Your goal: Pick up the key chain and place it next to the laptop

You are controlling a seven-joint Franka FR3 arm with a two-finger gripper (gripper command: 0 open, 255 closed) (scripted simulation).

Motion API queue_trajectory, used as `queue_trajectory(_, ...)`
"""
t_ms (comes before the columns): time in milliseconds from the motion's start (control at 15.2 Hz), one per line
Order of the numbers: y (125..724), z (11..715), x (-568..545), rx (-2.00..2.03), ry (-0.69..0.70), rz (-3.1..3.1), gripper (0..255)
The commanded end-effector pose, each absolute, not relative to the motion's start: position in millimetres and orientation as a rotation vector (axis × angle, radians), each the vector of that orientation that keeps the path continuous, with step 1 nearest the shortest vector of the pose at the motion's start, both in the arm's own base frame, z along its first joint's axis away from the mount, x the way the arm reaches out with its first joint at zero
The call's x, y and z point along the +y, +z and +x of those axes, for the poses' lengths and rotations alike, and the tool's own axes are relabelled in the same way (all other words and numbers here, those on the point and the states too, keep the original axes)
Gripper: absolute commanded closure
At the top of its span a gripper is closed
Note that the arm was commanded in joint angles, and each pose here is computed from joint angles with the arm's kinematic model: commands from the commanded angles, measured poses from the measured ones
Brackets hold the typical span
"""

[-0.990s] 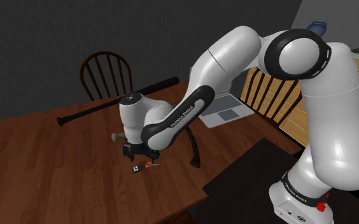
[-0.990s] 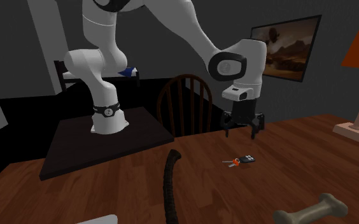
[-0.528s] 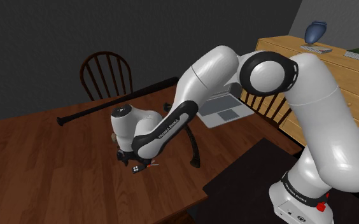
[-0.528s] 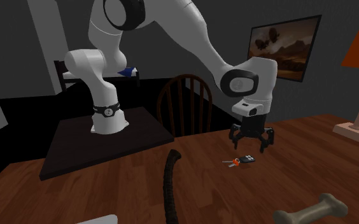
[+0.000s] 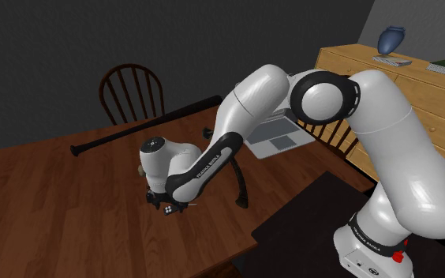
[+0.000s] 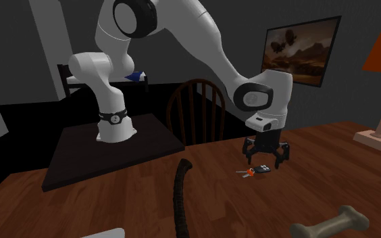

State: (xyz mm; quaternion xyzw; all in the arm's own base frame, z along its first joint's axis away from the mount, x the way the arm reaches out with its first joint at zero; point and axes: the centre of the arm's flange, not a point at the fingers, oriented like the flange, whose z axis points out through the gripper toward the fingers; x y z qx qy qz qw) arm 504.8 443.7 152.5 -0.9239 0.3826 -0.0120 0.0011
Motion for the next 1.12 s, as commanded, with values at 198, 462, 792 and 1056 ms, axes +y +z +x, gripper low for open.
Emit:
queue_trajectory(198, 152.4, 504.9, 443.8, 1.201, -0.038, -2.900, 255)
queue_trajectory(462, 152.4, 504.9, 443.7, 1.201, -0.038, -2.900, 255)
queue_trajectory(792, 152.3, 504.9, 443.8, 1.201, -0.038, -2.900, 255)
queue_trajectory(1056, 173.5, 504.9, 443.8, 1.201, -0.038, -2.900, 255)
